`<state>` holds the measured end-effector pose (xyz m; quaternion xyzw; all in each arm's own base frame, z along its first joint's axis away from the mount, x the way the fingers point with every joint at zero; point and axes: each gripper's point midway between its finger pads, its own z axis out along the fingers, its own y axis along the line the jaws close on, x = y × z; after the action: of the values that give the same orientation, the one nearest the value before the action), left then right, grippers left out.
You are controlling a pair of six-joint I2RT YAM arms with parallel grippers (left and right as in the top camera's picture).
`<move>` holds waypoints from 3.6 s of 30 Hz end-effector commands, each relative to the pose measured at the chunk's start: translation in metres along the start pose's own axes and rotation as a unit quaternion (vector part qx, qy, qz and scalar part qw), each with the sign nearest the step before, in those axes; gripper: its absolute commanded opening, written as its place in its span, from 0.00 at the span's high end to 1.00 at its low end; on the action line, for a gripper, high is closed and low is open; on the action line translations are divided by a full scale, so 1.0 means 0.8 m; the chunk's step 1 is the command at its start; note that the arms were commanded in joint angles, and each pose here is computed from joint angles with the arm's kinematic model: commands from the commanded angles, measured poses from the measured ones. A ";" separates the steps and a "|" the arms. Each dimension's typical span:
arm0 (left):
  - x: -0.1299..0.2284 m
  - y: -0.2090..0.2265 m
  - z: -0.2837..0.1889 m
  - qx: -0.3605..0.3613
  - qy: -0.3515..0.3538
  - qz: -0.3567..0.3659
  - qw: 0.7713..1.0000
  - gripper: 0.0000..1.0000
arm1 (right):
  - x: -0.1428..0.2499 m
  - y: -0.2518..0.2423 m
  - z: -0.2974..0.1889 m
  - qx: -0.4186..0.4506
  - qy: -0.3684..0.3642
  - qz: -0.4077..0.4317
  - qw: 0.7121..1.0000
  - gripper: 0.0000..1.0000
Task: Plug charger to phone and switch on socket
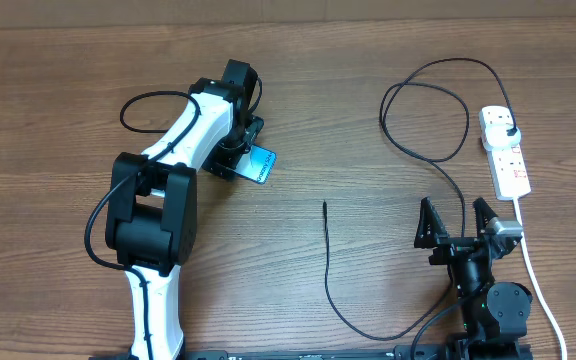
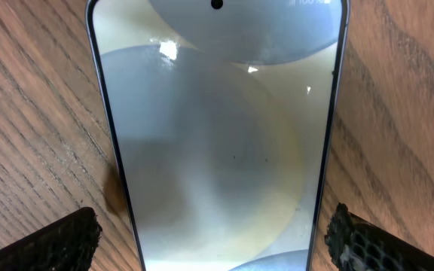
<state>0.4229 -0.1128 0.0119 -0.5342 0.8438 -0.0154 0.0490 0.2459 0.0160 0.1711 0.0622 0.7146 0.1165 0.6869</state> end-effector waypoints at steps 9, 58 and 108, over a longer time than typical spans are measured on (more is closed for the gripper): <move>-0.005 -0.006 0.008 0.009 -0.013 -0.007 1.000 0.00 | 0.002 -0.001 0.000 0.003 -0.003 0.003 1.000 0.00; 0.018 0.002 0.041 -0.018 0.023 -0.037 0.999 0.00 | 0.002 -0.001 0.000 0.003 -0.003 0.003 1.000 0.00; 0.014 0.048 0.036 -0.090 0.035 -0.048 0.994 0.00 | 0.002 -0.001 0.000 0.003 -0.003 0.003 1.000 0.00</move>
<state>0.4012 -0.1142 0.0007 -0.5746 0.8183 -0.0035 -0.0141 0.2458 0.0160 0.1713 0.0623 0.7143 0.1166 0.6872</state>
